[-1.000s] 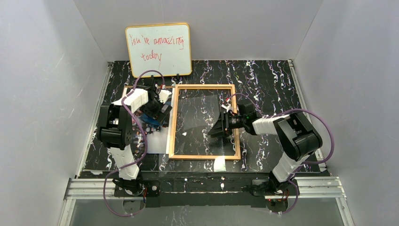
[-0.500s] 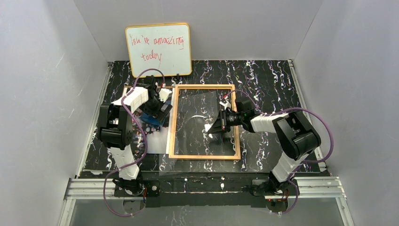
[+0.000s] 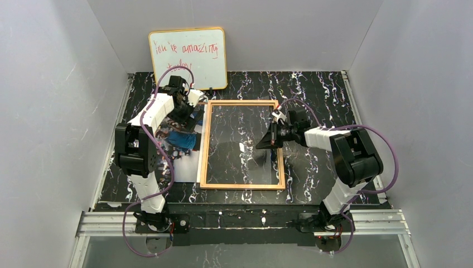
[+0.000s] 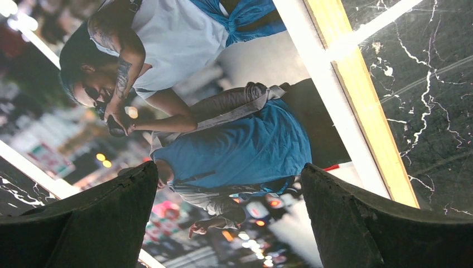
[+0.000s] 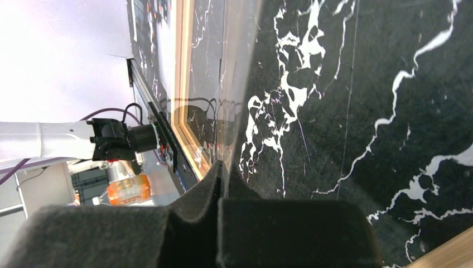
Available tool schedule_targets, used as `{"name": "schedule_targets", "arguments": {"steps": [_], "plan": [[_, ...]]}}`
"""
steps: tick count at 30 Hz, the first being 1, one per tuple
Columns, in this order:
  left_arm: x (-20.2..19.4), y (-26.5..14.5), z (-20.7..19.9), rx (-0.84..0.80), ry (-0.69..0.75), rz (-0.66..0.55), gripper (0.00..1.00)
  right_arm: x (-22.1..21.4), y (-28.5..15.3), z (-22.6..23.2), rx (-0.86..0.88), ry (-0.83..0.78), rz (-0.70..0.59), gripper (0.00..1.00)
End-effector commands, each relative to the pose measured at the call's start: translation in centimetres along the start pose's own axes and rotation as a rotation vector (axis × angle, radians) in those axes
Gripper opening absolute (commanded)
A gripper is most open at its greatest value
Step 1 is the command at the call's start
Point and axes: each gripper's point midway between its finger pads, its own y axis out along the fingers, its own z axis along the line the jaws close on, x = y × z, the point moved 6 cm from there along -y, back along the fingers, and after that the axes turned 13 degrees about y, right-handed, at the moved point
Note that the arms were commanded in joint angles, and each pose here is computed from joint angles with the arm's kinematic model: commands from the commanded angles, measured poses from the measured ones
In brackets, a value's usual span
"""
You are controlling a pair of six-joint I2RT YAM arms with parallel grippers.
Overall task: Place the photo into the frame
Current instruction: Place the photo frame item in the photo frame.
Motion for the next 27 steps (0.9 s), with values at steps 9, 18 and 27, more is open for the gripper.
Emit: {"name": "schedule_targets", "arguments": {"steps": [9,18,27], "plan": [[-0.2,0.5,-0.6,-0.055,-0.026,0.018,0.98,2.6,-0.5,0.8,0.008,-0.054,0.004,0.01],[-0.5,1.4,-0.9,-0.069,-0.041,0.022,0.98,3.4,-1.0,0.5,0.013,-0.028,0.002,0.01],[-0.8,1.9,-1.4,-0.082,-0.047,0.024,0.98,3.7,-1.5,-0.1,-0.001,-0.010,-0.016,0.01]]}}
